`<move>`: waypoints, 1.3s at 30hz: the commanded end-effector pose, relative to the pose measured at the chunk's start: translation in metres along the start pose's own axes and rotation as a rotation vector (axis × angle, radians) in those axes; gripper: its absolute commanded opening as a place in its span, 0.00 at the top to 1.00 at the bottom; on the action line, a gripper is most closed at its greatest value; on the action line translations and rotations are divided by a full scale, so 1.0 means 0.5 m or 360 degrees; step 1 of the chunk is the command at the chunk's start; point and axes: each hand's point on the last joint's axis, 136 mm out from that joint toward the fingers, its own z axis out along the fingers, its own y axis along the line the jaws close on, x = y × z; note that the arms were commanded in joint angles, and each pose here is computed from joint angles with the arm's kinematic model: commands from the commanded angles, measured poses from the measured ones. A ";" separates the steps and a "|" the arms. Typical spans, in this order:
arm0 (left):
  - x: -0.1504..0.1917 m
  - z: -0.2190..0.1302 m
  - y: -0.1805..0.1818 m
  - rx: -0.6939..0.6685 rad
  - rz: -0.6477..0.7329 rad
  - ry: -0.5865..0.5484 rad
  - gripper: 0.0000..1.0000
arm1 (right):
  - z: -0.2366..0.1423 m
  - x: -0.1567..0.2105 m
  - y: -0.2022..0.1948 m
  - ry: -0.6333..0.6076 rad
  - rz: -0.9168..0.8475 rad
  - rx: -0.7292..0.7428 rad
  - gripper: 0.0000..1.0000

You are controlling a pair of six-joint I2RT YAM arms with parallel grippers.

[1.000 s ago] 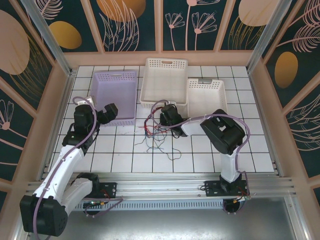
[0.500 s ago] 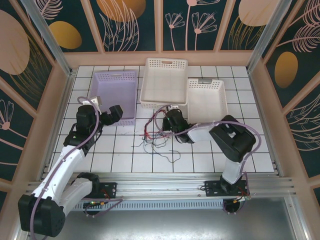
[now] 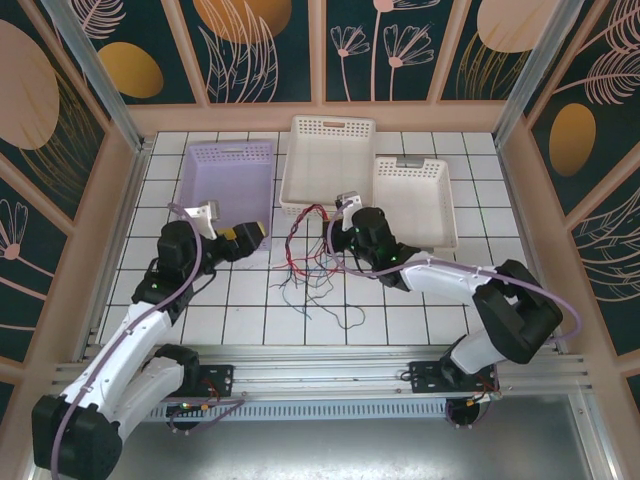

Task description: Untangle the cables

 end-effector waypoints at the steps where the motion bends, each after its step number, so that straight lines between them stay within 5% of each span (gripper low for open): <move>1: 0.013 0.002 -0.053 0.0173 0.0015 0.0014 0.01 | -0.032 -0.058 0.065 -0.0050 -0.0039 -0.0271 1.00; 21: 0.128 0.082 -0.109 0.0344 0.0069 0.0167 0.04 | -0.121 -0.103 0.160 -0.0034 -0.0087 -0.0786 1.00; 25: 0.132 0.078 -0.112 0.0370 0.0071 0.0158 0.16 | -0.125 -0.104 0.157 -0.0038 -0.0099 -0.0771 1.00; 35: 0.149 0.038 -0.131 0.0522 0.0071 0.0159 0.69 | -0.118 -0.107 0.121 -0.0030 -0.0092 -0.0621 1.00; 39: 0.157 0.029 -0.139 0.0586 0.0060 0.0167 0.77 | -0.120 -0.107 0.124 -0.0025 -0.0096 -0.0636 1.00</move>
